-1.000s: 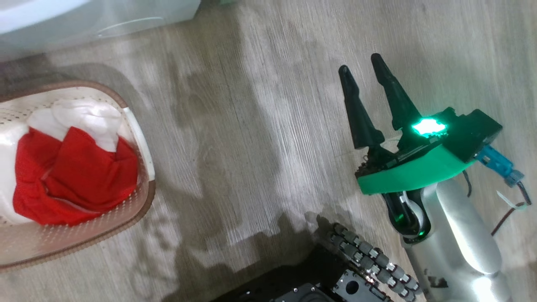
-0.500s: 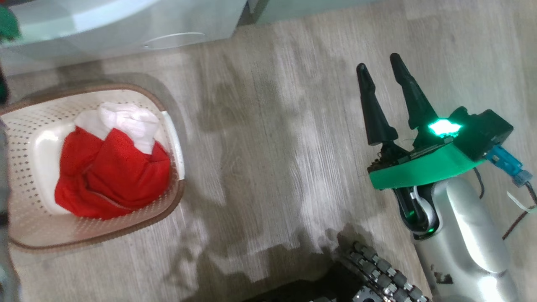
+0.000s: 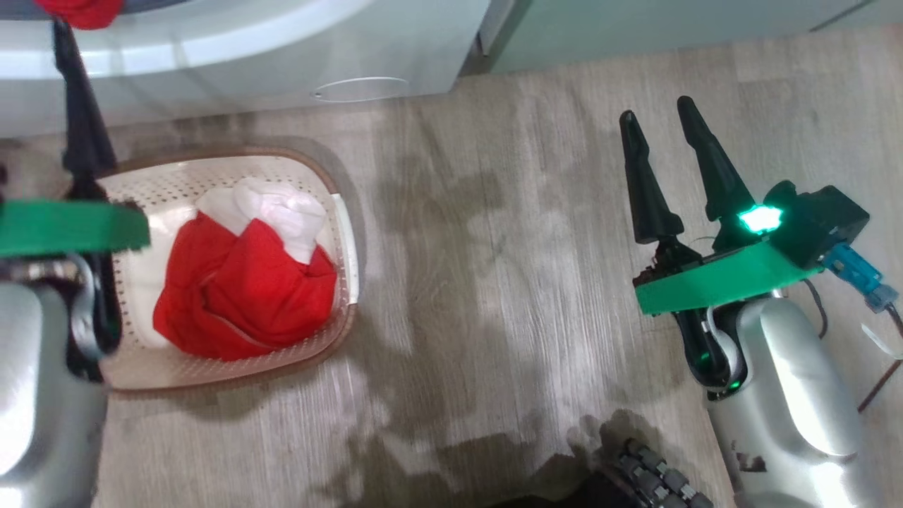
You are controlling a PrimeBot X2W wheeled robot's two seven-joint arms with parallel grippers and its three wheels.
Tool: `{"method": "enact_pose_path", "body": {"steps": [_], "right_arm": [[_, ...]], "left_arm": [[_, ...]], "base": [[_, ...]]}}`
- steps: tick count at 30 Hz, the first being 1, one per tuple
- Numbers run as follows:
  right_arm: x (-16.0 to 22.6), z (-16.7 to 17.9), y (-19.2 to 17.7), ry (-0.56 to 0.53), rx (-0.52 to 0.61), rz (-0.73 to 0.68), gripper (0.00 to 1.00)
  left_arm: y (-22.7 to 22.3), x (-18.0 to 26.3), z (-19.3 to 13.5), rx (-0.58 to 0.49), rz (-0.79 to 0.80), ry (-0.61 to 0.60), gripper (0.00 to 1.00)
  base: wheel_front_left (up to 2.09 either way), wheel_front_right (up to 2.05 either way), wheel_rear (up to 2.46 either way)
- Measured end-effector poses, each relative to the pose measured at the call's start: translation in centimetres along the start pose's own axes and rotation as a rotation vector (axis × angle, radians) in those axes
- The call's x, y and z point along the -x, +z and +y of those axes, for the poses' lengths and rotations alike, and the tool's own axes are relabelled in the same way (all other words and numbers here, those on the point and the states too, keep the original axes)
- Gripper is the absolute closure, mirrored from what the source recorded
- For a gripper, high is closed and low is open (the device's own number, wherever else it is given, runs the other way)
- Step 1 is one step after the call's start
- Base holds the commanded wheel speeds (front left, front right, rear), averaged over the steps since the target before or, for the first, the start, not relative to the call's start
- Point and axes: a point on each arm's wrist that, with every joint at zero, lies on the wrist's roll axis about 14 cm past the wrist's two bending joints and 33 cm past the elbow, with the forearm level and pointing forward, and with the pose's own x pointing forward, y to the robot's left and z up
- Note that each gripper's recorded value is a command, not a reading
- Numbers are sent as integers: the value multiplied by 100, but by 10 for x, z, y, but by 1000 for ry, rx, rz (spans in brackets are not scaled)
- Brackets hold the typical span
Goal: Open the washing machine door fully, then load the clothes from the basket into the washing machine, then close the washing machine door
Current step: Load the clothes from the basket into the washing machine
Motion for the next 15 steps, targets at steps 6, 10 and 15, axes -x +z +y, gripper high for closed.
{"method": "enact_pose_path", "body": {"steps": [6, 10, 15], "right_arm": [[-2, 5, -1, 13, 6, 5, 0], [-2, 9, 2, 21, 8, 1, 0], [-1, 11, 4, 26, 9, -1, 0]], "left_arm": [[-3, 30, 5, -32, 44, 10, 0], [-6, 45, 6, -36, 82, 16, 0], [-8, 59, 8, -42, 119, 31, 0]], "base": [[0, 0, 0], [0, 0, 0], [0, 0, 0]]}}
